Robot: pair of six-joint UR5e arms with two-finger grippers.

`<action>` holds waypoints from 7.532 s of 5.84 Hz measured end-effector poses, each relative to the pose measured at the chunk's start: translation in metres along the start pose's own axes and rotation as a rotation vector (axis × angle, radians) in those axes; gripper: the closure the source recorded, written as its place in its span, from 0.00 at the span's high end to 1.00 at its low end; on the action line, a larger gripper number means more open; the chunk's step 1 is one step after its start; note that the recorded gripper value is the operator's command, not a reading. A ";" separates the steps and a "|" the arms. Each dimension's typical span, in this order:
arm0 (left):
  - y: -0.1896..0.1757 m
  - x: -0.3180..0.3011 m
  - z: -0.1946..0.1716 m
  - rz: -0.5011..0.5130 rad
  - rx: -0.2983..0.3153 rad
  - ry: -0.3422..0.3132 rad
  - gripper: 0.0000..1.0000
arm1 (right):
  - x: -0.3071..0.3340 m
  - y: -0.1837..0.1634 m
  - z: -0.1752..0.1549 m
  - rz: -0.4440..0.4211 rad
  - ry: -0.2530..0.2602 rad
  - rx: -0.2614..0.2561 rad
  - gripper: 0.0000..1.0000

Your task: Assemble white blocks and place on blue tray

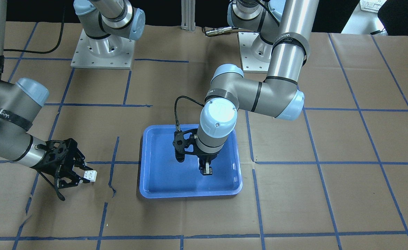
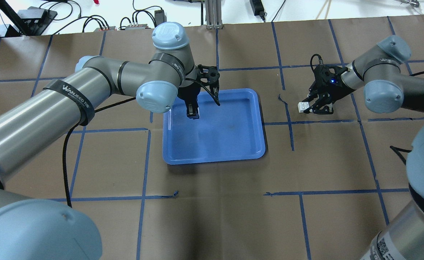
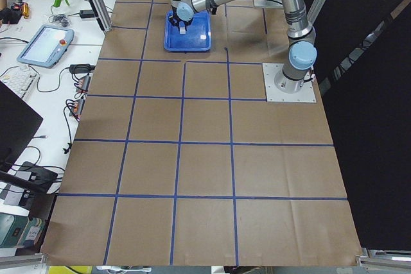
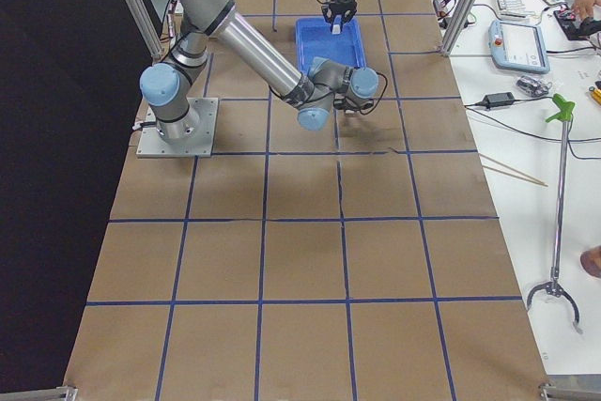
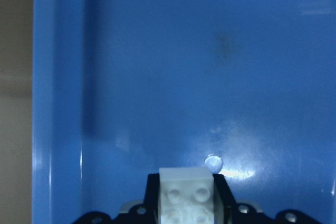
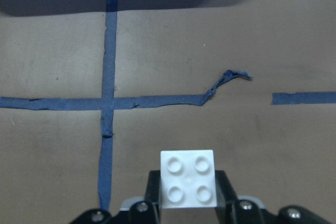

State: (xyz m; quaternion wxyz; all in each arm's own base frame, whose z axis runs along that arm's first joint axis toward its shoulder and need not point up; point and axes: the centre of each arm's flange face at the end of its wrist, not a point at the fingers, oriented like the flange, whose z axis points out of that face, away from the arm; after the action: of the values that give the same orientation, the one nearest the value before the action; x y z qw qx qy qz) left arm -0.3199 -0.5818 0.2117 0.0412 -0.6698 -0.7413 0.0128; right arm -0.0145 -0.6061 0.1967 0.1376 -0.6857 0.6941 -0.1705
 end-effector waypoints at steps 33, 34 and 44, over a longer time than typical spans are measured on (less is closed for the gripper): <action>0.170 0.067 -0.277 -1.445 -0.053 -0.094 0.99 | -0.056 -0.252 0.154 0.010 0.023 0.096 0.31; 0.169 0.066 -0.281 -1.448 -0.040 -0.102 0.99 | -0.058 -0.255 0.155 0.007 0.021 0.097 0.31; 0.171 0.060 -0.288 -1.442 0.035 -0.181 0.99 | -0.062 -0.256 0.157 0.030 0.012 0.093 0.41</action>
State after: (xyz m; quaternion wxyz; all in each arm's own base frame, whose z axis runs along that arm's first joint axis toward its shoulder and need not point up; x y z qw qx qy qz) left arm -0.1334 -0.5145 0.4882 -0.0114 -0.0103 -0.9987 0.0495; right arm 0.2857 -0.5522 0.1608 0.1676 -0.6672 0.6964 -0.2045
